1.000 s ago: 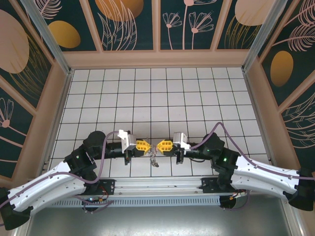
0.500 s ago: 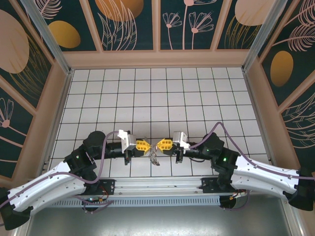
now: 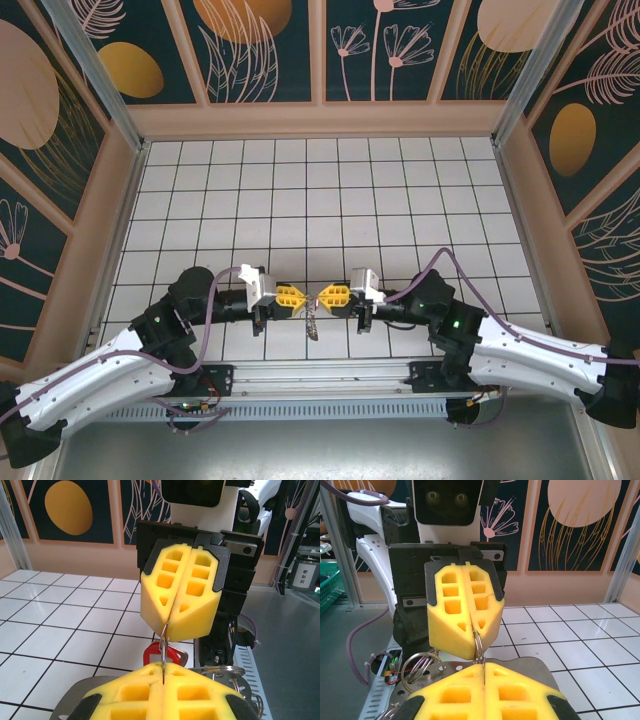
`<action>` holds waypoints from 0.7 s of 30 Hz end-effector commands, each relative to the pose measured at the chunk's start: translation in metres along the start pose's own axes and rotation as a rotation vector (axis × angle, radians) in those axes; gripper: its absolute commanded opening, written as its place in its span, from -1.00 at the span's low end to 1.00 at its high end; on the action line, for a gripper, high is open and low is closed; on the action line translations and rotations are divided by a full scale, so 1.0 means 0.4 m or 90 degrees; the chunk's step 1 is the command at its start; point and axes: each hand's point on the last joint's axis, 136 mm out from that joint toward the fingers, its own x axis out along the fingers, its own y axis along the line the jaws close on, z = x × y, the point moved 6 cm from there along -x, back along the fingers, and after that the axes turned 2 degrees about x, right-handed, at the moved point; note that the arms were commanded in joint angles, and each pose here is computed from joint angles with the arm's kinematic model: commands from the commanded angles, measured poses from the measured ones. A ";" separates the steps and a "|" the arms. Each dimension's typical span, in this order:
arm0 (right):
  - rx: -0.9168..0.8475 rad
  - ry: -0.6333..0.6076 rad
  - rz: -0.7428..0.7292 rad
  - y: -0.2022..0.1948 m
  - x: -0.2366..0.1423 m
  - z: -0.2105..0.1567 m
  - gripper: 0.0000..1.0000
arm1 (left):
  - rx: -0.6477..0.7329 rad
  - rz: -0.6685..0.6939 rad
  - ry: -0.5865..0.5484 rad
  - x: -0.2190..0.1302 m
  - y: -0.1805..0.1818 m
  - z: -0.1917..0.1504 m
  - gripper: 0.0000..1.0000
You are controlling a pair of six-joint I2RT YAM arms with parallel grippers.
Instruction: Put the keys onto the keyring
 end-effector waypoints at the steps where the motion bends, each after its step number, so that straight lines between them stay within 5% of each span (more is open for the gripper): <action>1: -0.003 -0.047 0.014 0.011 -0.013 0.060 -1.00 | 0.037 -0.004 -0.043 -0.013 -0.010 0.052 -1.00; 21: 0.000 -0.047 0.005 0.003 -0.003 0.059 -1.00 | 0.037 -0.010 -0.045 -0.013 -0.012 0.052 -1.00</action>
